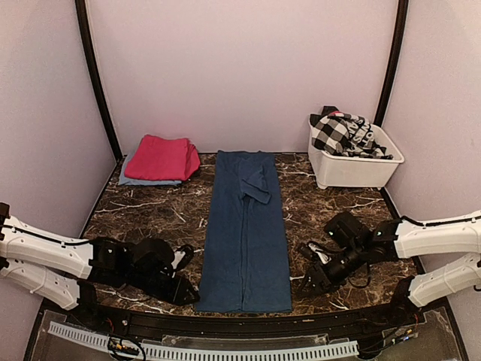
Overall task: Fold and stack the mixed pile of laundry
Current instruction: Pick up the rectangle-folded T-shirt from the center of the board.
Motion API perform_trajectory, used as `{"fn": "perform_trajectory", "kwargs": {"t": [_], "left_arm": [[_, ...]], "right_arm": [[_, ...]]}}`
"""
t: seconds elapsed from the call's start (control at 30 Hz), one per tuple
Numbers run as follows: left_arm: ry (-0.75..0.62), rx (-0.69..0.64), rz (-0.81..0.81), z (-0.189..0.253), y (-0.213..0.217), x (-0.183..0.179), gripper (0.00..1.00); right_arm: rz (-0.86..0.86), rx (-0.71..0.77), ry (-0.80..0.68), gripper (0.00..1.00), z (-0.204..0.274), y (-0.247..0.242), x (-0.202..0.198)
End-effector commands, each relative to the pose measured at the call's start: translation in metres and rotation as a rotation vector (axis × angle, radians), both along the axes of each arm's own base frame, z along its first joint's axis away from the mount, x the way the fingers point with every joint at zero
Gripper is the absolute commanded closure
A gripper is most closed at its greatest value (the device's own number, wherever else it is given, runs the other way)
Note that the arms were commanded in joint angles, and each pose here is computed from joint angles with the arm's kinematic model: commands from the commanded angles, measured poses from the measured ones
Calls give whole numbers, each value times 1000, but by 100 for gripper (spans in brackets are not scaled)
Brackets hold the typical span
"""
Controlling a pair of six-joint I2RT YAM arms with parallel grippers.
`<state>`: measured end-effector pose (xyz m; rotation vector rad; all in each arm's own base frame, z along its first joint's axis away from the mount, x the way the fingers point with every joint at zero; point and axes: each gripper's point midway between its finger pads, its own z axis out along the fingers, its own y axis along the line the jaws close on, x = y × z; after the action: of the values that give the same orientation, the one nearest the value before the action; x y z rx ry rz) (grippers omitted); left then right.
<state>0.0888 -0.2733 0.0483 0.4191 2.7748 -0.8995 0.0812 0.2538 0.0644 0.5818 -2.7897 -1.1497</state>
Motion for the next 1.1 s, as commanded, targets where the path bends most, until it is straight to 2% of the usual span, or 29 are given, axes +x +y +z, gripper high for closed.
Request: {"fn": "perform_trajectory", "kwargs": {"t": [0.0, 0.37, 0.83, 0.9, 1.0, 1.07], "left_arm": [[82, 20, 47, -12, 10, -16, 69], [104, 100, 31, -34, 1, -27, 74], [104, 87, 39, -33, -13, -22, 81], [103, 85, 42, -32, -11, -23, 82], [96, 84, 54, -28, -7, -22, 90], [93, 81, 56, -27, -4, -22, 96]], "right_arm": [[11, 13, 40, 57, -5, 18, -14], [54, -42, 67, 58, -31, 31, -31], [65, -53, 50, 64, -36, 42, -25], [68, -52, 45, 67, -35, 43, -24], [72, -50, 44, 76, -34, 43, -25], [76, -44, 43, 86, -32, 44, -25]]}}
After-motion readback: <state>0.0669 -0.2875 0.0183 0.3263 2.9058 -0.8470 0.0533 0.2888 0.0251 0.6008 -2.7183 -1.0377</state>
